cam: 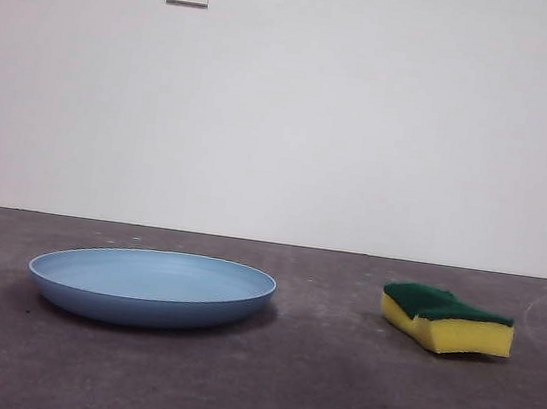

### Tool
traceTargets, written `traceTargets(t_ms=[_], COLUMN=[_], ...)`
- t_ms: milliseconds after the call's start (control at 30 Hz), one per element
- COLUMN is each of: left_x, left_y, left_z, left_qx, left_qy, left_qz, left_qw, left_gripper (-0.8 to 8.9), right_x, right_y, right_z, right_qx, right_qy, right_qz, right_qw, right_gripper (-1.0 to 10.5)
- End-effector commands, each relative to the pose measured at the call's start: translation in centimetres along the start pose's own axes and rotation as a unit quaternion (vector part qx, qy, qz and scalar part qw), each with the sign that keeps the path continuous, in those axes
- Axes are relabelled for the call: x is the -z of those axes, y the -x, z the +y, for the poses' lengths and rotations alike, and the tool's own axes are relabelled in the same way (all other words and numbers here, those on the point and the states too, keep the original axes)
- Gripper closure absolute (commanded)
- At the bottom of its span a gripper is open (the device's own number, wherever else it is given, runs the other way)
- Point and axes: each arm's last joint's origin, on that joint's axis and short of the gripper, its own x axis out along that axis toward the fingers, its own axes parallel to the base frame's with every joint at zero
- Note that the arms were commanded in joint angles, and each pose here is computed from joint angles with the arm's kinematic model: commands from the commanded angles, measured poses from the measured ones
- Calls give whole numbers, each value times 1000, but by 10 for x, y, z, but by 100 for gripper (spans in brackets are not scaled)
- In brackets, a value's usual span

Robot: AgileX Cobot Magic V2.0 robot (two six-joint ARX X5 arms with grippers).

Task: Pick up the plate,pick up the cloth,clean the plate with the cloth

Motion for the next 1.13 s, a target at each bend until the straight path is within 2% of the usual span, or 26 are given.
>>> traceTargets(t_ms=[33,300,667,1133], left_x=[22,70,90,90], left_y=[-7,-18,-16,-16], left_z=[2,8,11,11], left_qx=[0,-24,-43,-46], left_qy=[-5,6,13,13], left_qz=[-4,40,69,68], left_qw=[1000,999,997,997], left_gripper=[817,817,817,817], right_x=[2,2,2,2], right_y=[-1,-1,-1,-1], right_z=[0,0,0,0], right_qx=[1,1,1,1], right_qy=[-4,-4,-4,-4], right_qz=[2,2,2,2], right_qw=[1000,1000,1000,1000], right_gripper=[946,946,946,946])
